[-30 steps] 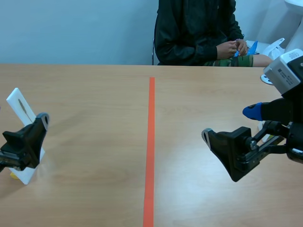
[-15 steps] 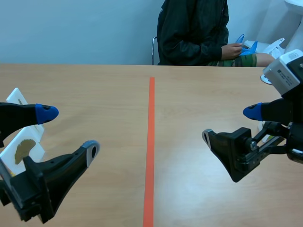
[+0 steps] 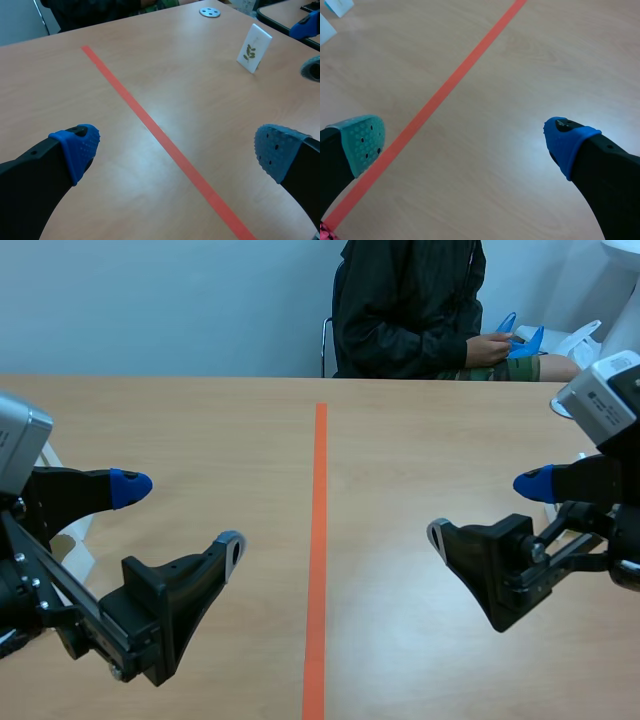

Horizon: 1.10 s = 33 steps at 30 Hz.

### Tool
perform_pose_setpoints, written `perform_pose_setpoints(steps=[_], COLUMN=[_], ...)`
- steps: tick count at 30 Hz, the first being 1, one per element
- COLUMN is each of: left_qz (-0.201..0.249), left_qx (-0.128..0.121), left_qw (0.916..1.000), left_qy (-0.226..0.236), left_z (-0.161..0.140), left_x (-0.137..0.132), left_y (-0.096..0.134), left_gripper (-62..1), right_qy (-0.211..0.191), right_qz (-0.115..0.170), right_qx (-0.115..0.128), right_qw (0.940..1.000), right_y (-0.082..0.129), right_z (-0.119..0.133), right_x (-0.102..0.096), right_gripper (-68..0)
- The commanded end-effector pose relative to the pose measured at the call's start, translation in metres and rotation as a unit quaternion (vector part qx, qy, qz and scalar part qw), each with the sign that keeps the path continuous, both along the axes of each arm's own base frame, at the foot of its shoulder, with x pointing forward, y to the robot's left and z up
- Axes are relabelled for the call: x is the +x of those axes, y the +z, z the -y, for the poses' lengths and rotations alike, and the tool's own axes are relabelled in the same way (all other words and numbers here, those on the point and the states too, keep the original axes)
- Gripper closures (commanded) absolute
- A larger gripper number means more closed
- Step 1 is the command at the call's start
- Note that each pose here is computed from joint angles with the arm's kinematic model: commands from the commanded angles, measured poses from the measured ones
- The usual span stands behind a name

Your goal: Sort the leaf by its shape. The table is split by an orange tape line. A compound leaf with several leaflets goes to the left side, a simple leaf with one blade goes to the right side. Return to the home posture when a red brick is placed on the table.

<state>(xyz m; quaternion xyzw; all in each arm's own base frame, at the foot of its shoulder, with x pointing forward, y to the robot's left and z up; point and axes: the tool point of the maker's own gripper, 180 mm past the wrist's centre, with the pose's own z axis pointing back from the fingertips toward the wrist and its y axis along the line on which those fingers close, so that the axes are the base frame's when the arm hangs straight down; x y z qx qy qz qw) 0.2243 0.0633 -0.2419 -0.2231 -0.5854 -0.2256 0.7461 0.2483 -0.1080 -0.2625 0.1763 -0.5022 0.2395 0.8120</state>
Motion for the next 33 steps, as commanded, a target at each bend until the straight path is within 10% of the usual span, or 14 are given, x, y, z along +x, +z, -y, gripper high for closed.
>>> perform_pose_setpoints(steps=[1,33], left_qz=[0.005,-0.026], left_qx=[-0.009,0.007], left_qw=[0.9999,0.9996], left_qy=[0.001,-0.001], left_z=[0.001,0.0], left_x=[0.0,-0.003], left_y=[0.004,-0.008], left_gripper=[-62.3,-62.3], right_qy=[0.001,-0.003], right_qz=[0.017,0.03], right_qx=[0.0,0.009], right_qw=[0.9999,0.9995], right_y=[0.013,0.019], right_z=[0.002,0.003], right_x=[0.0,-0.005], right_gripper=[-67.9,-67.9])
